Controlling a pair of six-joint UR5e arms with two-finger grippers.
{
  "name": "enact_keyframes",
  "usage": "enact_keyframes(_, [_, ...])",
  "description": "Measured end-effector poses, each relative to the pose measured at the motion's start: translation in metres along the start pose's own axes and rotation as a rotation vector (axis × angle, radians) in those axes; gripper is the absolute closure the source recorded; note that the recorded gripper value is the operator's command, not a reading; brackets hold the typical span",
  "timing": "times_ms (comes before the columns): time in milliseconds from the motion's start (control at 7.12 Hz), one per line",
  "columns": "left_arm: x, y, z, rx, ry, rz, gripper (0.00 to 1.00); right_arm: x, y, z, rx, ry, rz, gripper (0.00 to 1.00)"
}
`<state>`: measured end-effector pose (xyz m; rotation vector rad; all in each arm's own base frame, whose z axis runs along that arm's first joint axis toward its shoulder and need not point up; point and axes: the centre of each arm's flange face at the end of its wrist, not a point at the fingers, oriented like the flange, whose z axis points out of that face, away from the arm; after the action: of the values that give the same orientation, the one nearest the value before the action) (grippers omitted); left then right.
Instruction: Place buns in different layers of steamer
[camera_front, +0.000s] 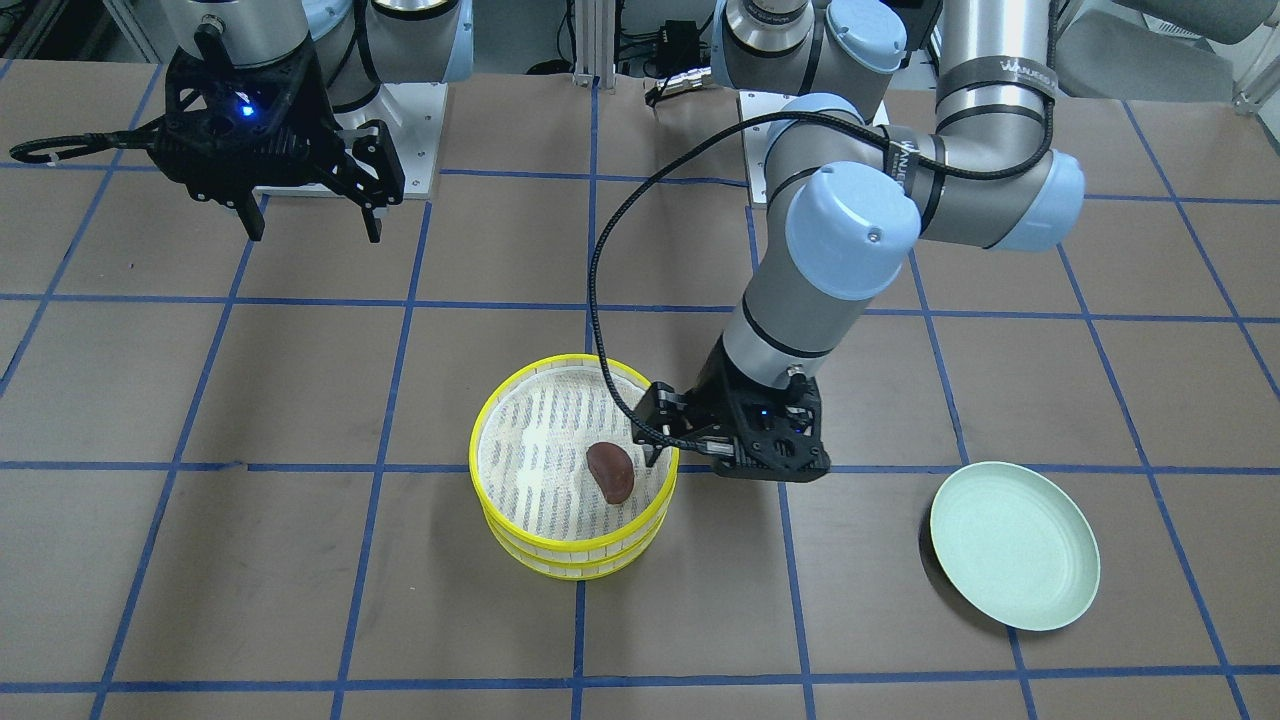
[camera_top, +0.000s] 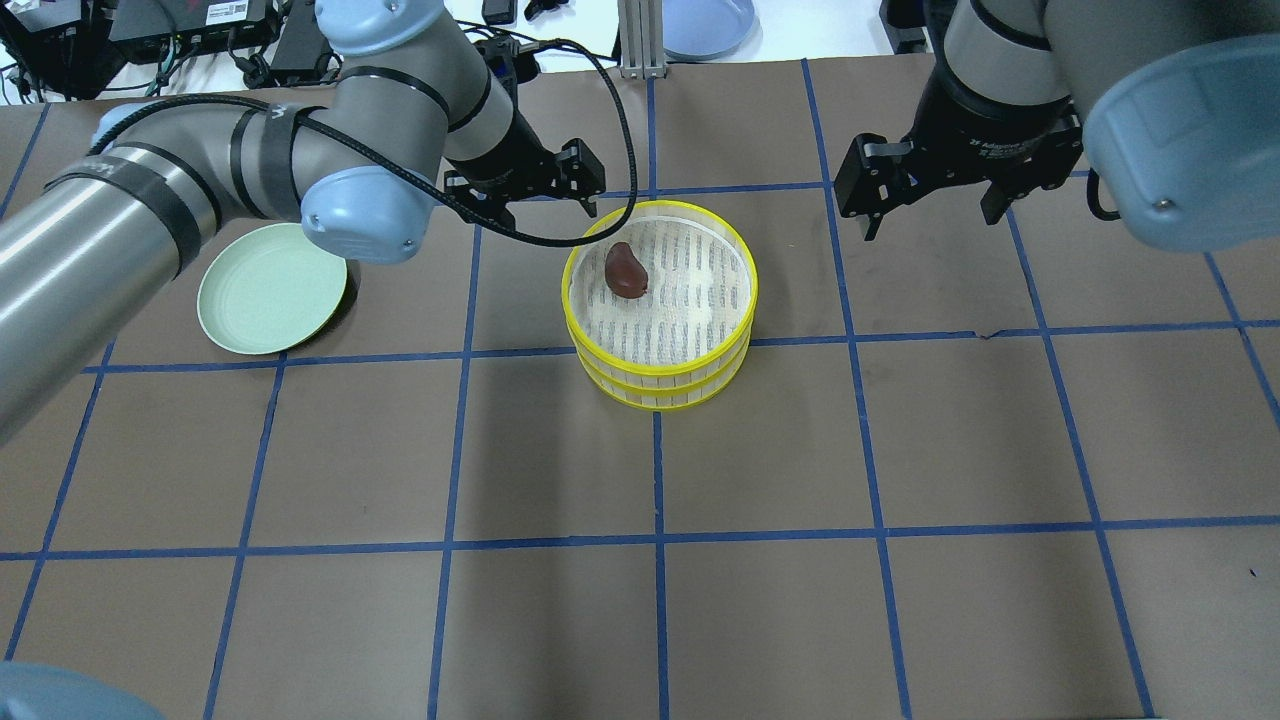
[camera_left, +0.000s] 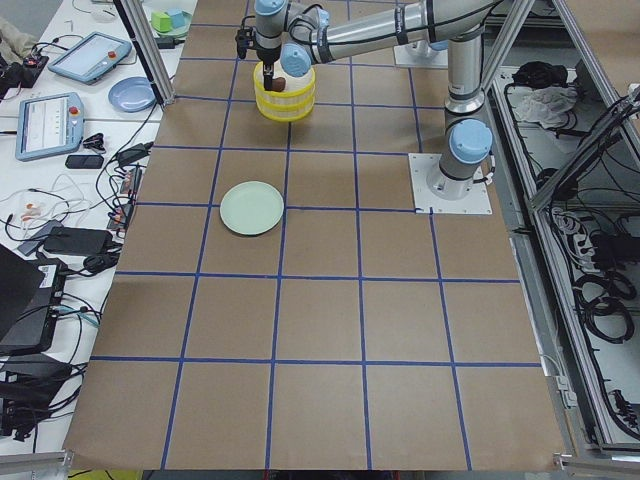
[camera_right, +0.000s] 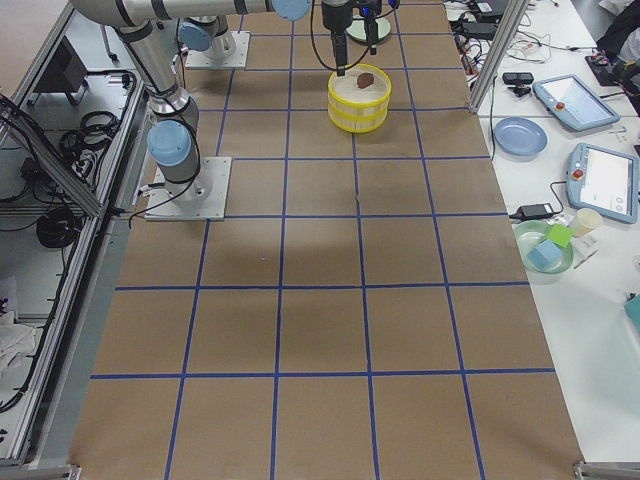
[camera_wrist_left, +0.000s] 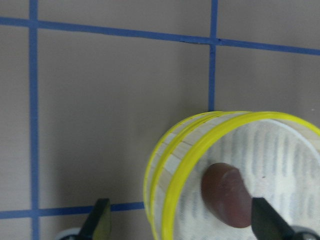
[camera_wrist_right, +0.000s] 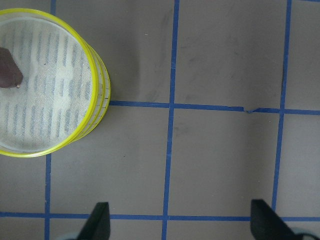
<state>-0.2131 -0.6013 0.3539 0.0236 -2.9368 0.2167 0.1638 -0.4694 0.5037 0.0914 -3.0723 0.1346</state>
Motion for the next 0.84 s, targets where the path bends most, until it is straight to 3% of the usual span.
enact_keyframes(421, [-0.099,-0.002,-0.086,-0.017,-0.111,0.083,0.0,-0.001,0.001,0.004,-0.008,-0.003,0.0,0.0])
enact_keyframes(562, [-0.107,0.012,-0.115,-0.03,-0.163,0.085,0.0,0.0,0.001,0.005,-0.009,-0.003,0.002,0.0])
enact_keyframes(843, [-0.103,0.04,-0.158,-0.016,-0.206,0.09,0.0,0.0,0.002,0.005,-0.01,-0.002,0.004,0.0])
